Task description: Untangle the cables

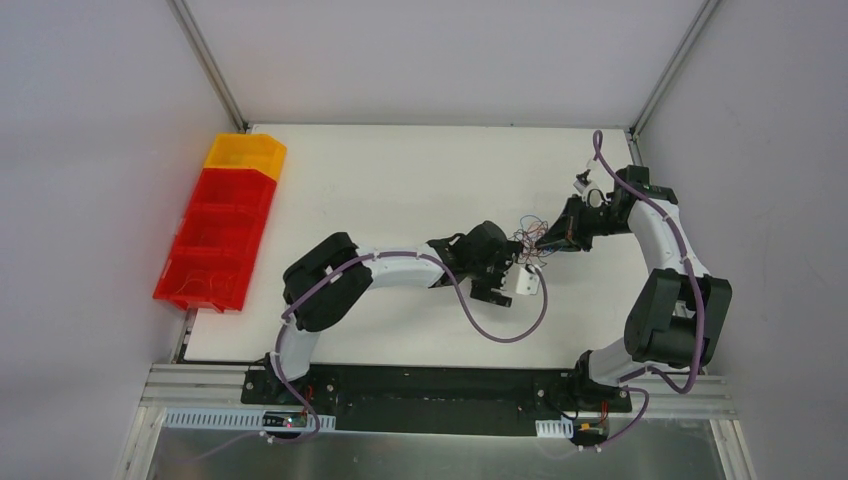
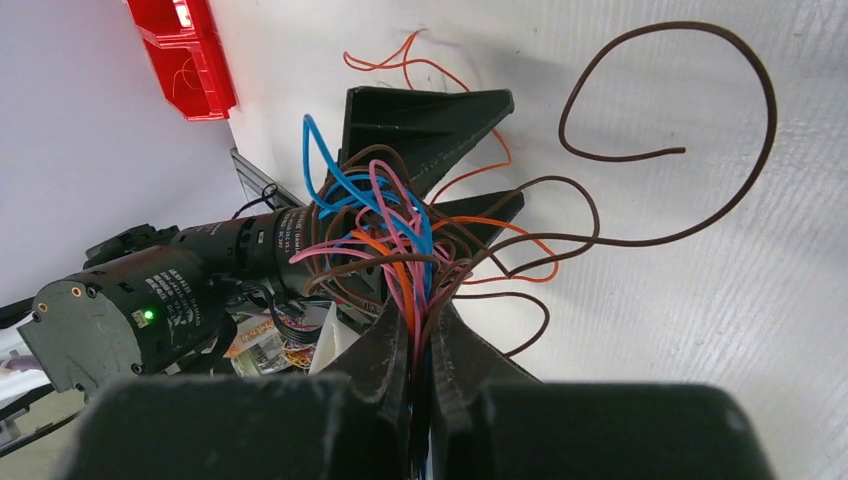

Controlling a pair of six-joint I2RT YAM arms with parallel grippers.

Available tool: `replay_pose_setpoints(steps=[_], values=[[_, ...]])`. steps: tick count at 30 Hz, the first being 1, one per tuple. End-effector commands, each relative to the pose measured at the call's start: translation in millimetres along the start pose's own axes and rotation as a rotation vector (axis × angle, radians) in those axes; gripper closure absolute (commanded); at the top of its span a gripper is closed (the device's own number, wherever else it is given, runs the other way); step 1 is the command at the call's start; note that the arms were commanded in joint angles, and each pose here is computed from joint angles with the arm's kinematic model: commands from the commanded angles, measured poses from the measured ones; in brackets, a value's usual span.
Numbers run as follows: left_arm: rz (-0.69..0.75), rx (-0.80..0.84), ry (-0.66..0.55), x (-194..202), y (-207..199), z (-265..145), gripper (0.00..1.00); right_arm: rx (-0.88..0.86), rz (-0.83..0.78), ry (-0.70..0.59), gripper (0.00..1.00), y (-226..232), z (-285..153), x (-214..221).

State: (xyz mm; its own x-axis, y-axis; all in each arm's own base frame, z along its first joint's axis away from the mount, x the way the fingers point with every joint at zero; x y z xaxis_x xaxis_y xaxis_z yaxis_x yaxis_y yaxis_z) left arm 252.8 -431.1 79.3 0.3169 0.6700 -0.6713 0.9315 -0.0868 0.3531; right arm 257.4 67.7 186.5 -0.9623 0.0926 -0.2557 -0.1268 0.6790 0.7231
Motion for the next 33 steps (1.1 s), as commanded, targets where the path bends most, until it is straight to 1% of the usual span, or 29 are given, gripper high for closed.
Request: replay_pose_setpoints(steps=[1, 2, 3, 5, 6, 7, 10, 12, 15, 18, 21, 26, 31, 33], values=[[0.066, -0.097, -0.04, -11.6, 17.3, 4.9, 0.09, -0.042, -0.004, -0.004, 1.0, 2.3, -0.4, -1.1], [0.069, -0.095, -0.039, -10.5, 16.6, 4.4, 0.12, -0.045, -0.004, -0.004, 1.0, 2.4, -0.2, -1.0], [0.077, -0.084, -0.036, -9.4, 14.1, 3.0, 0.23, -0.044, -0.006, -0.004, 1.0, 2.6, -0.5, -0.8], [0.082, -0.079, -0.037, -8.2, 11.2, -3.6, 0.68, -0.039, -0.008, -0.008, 1.0, 2.1, -1.7, -1.1], [0.081, -0.092, -0.044, -12.2, 12.4, -12.3, 0.87, -0.034, -0.01, -0.012, 1.0, 0.9, -3.2, -1.4], [0.073, -0.101, -0.046, -15.2, 12.8, -21.3, 1.0, -0.024, -0.009, -0.016, 1.0, -1.2, -5.3, -1.6], [0.041, -0.102, -0.034, -24.6, 10.9, -67.2, 1.0, 0.024, -0.015, -0.028, 1.0, -13.5, -15.1, -2.8], [-0.024, -0.073, -0.025, -20.9, 8.1, -107.3, 1.0, 0.094, -0.039, -0.03, 1.0, -30.5, -22.1, -2.7], [-0.132, -0.061, 0.01, 5.1, 6.9, -170.4, 1.0, 0.21, -0.06, -0.039, 1.0, -61.9, -35.7, -4.2], [-0.246, -0.124, 0.057, 39.1, 14.6, -225.8, 1.0, 0.266, -0.017, -0.058, 1.0, -85.6, -48.7, -8.4], [-0.382, -0.197, 0.078, 61.3, 24.4, -270.0, 1.0, 0.288, 0.013, -0.08, 1.0, -98.2, -58.2, -14.1], [-0.519, -0.337, 0.055, 79.2, 40.7, -320.4, 1.0, 0.307, 0.015, -0.076, 1.0, -102.1, -61.6, -16.8], [-0.642, -0.468, 0.017, 92.4, 62.4, -361.3, 1.0, 0.337, 0.008, -0.044, 1.0, -108.6, -62.9, -13.4], [-0.674, -0.453, 0.001, 92.2, 63.7, -365.9, 1.0, 0.291, 0.011, -0.03, 1.0, -103.2, -59.7, -9.6]])
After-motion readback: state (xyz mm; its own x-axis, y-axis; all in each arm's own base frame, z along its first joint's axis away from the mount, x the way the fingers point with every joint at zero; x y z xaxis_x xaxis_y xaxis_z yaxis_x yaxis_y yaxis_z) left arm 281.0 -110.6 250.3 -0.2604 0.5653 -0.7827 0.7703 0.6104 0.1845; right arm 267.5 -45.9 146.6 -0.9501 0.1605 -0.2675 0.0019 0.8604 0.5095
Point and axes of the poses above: each gripper's point midway between its finger pads, its own z axis out along the fingers, its own y axis along the line the jaws close on, x = y × z, the point moved 4 cm from there along -z, back along the fingers, and after that the axes turned 9 degrees about -z, right-handed, at the moved point
